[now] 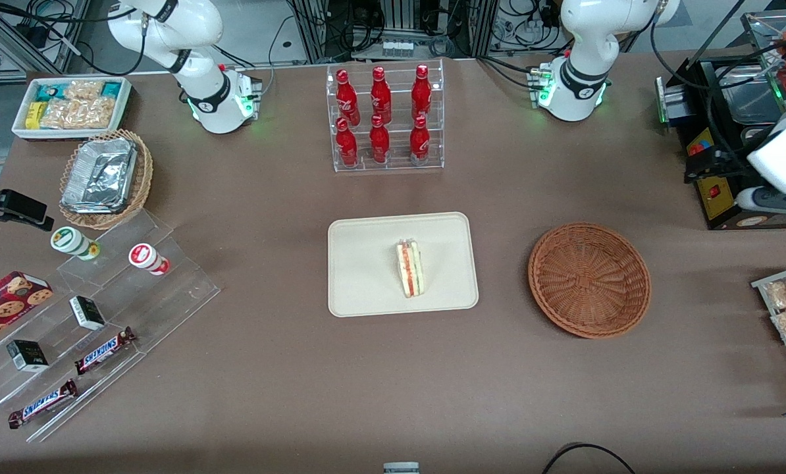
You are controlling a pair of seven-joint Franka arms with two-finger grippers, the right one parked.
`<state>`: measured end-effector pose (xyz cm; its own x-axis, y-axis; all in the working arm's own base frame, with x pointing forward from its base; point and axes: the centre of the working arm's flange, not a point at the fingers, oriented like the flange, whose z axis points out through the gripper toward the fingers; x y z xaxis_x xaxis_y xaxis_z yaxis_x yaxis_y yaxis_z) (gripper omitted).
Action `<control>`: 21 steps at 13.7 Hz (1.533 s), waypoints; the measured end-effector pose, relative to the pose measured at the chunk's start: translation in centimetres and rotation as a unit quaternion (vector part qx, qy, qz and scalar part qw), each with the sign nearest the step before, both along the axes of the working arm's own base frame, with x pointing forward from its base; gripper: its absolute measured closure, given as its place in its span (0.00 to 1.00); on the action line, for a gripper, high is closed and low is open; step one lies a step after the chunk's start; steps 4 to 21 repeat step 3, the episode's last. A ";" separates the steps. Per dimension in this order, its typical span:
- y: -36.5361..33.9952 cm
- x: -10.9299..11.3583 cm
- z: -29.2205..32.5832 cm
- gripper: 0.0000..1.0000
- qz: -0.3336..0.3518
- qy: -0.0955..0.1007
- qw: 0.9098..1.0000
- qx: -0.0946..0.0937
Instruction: Place sandwich from basket to tray
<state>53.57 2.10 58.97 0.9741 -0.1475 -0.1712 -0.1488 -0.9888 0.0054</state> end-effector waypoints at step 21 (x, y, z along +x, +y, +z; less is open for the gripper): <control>0.0 0.0 1.6 0.00 -0.001 -0.018 1.000 0.001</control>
